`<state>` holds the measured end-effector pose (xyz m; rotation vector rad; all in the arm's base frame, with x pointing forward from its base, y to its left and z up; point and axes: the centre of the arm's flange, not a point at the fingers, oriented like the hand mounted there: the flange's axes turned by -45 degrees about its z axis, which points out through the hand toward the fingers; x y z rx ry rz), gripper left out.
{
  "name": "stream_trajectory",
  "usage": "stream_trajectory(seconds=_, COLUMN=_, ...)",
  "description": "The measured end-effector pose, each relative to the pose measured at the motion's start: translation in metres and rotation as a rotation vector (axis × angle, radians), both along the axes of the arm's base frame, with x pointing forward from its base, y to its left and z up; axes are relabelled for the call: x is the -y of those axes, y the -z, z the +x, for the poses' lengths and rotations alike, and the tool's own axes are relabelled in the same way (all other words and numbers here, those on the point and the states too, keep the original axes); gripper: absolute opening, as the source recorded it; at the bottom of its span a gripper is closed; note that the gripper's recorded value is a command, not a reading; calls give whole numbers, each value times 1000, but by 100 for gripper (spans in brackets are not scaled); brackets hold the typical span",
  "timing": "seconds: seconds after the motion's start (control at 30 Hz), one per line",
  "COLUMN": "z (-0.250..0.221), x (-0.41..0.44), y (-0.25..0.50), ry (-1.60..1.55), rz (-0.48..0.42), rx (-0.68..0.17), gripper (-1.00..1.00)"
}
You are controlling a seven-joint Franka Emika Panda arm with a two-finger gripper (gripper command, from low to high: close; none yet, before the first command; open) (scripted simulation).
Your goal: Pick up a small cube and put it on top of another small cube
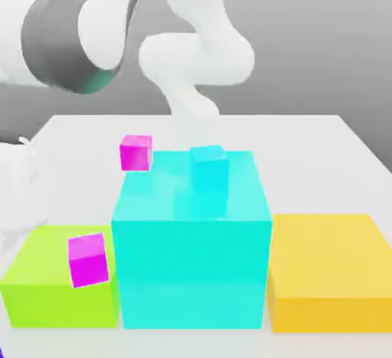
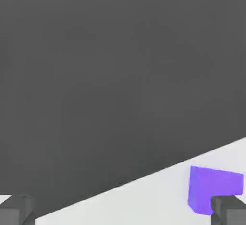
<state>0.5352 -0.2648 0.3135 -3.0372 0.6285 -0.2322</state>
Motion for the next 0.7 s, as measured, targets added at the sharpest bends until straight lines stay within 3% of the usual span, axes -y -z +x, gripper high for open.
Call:
stream_trajectory(seconds=0.2, z=-24, x=53, y=100, ry=74, rz=6, rx=-132, gripper=0)
stream_trajectory(seconds=0.33, z=-28, x=60, y=167, ry=84, rz=5, rx=-151, gripper=0)
stream_trajectory(seconds=0.37, z=-29, x=60, y=176, ry=85, rz=6, rx=-152, gripper=-100)
stream_trajectory(seconds=0.57, z=-29, x=61, y=180, ry=85, rz=7, rx=-152, gripper=-100)
stream_trajectory(seconds=0.7, z=-29, x=61, y=133, ry=85, rz=7, rx=-152, gripper=-100)
